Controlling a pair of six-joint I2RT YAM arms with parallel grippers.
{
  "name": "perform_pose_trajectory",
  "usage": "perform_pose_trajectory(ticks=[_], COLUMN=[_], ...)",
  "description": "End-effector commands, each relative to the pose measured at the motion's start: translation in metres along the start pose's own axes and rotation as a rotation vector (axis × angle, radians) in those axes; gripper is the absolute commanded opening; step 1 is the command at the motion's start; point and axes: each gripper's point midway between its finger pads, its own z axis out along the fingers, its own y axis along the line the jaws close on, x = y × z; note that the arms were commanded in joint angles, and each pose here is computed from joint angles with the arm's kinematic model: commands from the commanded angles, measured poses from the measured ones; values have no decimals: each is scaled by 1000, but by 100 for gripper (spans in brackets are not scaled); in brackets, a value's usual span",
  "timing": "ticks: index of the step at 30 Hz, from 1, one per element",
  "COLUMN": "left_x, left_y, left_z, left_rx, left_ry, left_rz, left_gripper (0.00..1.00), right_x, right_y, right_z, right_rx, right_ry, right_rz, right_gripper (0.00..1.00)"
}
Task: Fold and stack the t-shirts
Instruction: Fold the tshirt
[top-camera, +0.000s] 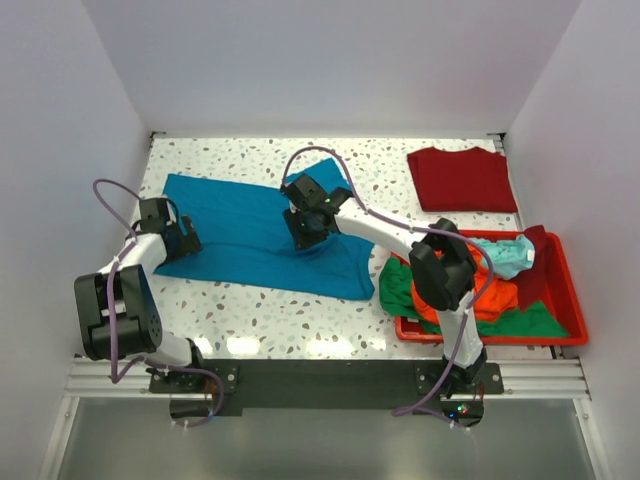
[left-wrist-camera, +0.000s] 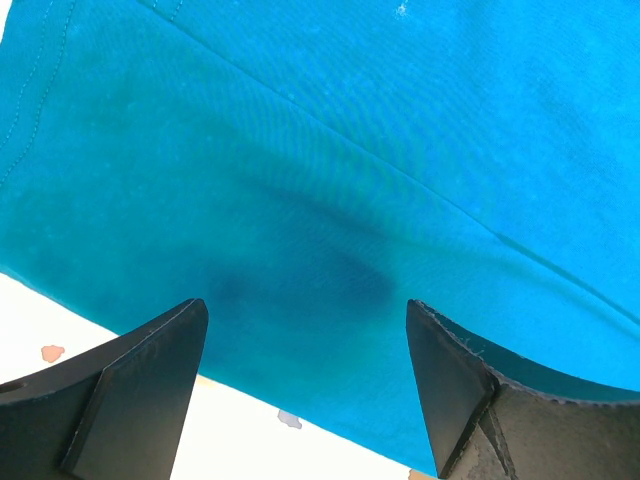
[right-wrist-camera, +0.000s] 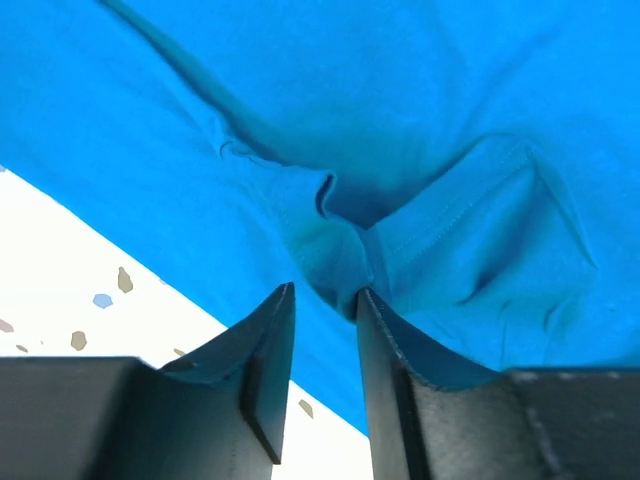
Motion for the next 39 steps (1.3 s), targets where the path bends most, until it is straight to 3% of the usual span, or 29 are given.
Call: perform_pose_trajectory(ticks=[1, 5, 14, 25, 32, 36, 39], left_x=[-13, -13, -12, -9, -9, -9, -9], left_y=[-2, -2, -2, -4, -3, -5, -6], left_z=[2, 2, 3, 5, 6, 6, 6], left_rx=[11, 10, 11, 20, 18, 21, 26], left_ry=[-45, -44, -38, -25, -22, -22, -22], left_rz=[2, 5, 8, 9, 7, 9, 9], left_gripper=[86, 86, 86, 86, 86, 86, 86], right_x=[-28, -43, -71, -62, -44, -35, -32], right_y=[-1, -1, -10, -31, -36, -38, -32], right_z=[-17, -18, -15, 41, 53, 53, 50], right_rx=[-4, -15, -47, 7, 25, 31, -3], right_ry=[-102, -136, -189, -90, -37, -18, -11], right_rz=[1, 24, 123, 138, 149, 149, 153], right_gripper=[37, 44, 46, 46, 45, 37, 17])
